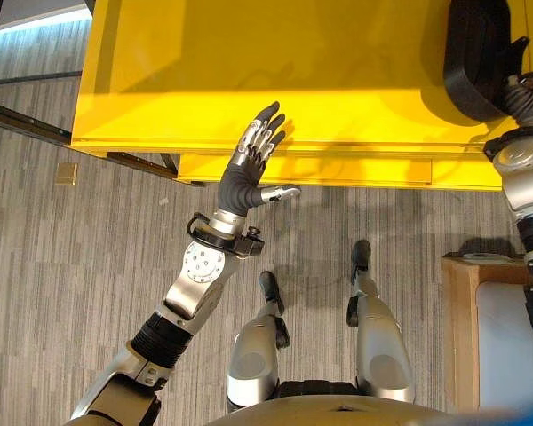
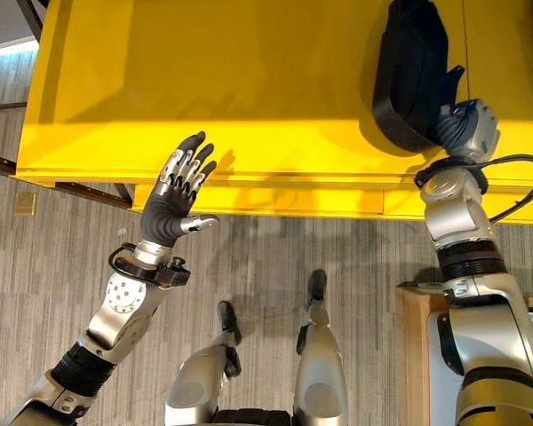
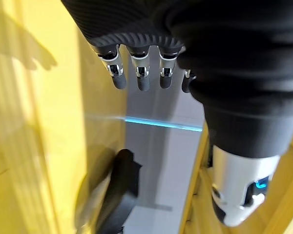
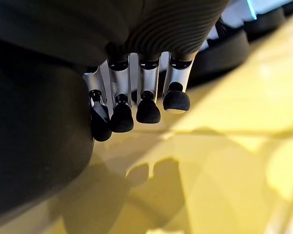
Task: Move parts from the plastic box to the shelf.
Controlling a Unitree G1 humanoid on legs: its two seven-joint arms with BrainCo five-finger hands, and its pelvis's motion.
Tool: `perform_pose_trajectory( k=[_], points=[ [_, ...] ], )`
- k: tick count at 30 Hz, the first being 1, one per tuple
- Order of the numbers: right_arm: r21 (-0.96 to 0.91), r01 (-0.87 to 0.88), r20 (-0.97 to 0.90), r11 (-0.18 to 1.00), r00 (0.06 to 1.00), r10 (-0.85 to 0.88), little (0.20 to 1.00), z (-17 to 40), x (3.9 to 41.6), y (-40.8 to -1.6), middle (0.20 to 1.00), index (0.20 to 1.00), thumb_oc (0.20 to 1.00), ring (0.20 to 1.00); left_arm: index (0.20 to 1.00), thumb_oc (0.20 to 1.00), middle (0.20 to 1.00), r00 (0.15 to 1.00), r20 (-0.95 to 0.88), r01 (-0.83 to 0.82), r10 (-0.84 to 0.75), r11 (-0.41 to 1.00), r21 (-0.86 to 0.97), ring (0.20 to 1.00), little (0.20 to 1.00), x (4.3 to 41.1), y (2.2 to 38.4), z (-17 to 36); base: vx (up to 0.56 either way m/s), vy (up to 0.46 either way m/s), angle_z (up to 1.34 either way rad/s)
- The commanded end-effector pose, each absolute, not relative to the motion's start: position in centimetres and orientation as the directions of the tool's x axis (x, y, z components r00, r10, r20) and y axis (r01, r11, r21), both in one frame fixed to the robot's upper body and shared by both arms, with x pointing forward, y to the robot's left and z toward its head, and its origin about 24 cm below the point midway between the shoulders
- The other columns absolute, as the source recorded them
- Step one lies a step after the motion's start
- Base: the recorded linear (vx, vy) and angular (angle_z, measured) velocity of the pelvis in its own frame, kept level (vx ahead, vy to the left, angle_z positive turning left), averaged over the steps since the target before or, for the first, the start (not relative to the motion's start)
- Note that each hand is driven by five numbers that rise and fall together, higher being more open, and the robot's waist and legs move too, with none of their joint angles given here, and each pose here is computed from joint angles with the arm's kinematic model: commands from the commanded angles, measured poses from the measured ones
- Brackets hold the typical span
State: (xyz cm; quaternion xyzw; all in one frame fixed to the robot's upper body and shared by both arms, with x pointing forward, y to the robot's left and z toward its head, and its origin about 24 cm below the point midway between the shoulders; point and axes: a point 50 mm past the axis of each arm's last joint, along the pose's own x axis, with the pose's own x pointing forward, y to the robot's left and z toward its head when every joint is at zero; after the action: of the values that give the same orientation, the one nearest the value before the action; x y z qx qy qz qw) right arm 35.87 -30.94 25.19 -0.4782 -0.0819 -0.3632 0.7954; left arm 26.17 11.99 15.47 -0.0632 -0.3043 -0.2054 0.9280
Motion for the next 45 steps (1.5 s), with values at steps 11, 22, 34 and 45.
perform_pose_trajectory(
  k=[11,22,34,45],
  points=[
    [-0.619,0.779,0.765,-0.103,0.567,-0.307,0.200,33.9,35.0,-29.2,0.200,0.200,0.200,0.200,1.000,1.000,1.000,0.651,0.613,0.506,-0.448,0.858,0.090,1.000,1.000,24.8,12.0,16.5,0.00,-0.122,0.02],
    [-0.568,0.813,0.796,-0.130,0.502,-0.338,0.200,35.4,35.0,-28.9,0.200,0.200,0.200,0.200,1.000,1.000,1.000,0.648,0.604,0.518,-0.464,0.850,0.098,1.000,1.000,25.0,12.0,16.4,0.03,-0.059,0.00],
    [-0.486,0.838,0.848,-0.249,0.383,-0.366,0.200,36.9,34.1,-30.0,0.200,0.200,0.200,0.200,1.000,1.000,1.000,0.641,0.596,0.532,-0.483,0.840,0.108,1.000,1.000,24.8,12.2,16.2,0.03,-0.061,0.04],
    [-0.416,0.847,0.903,-0.333,0.339,-0.265,0.200,39.5,33.1,-29.2,0.200,0.200,0.200,0.200,1.000,1.000,1.000,0.621,0.592,0.564,-0.514,0.818,0.118,1.000,1.000,24.5,12.8,15.9,0.01,-0.059,-0.01]
  ],
)
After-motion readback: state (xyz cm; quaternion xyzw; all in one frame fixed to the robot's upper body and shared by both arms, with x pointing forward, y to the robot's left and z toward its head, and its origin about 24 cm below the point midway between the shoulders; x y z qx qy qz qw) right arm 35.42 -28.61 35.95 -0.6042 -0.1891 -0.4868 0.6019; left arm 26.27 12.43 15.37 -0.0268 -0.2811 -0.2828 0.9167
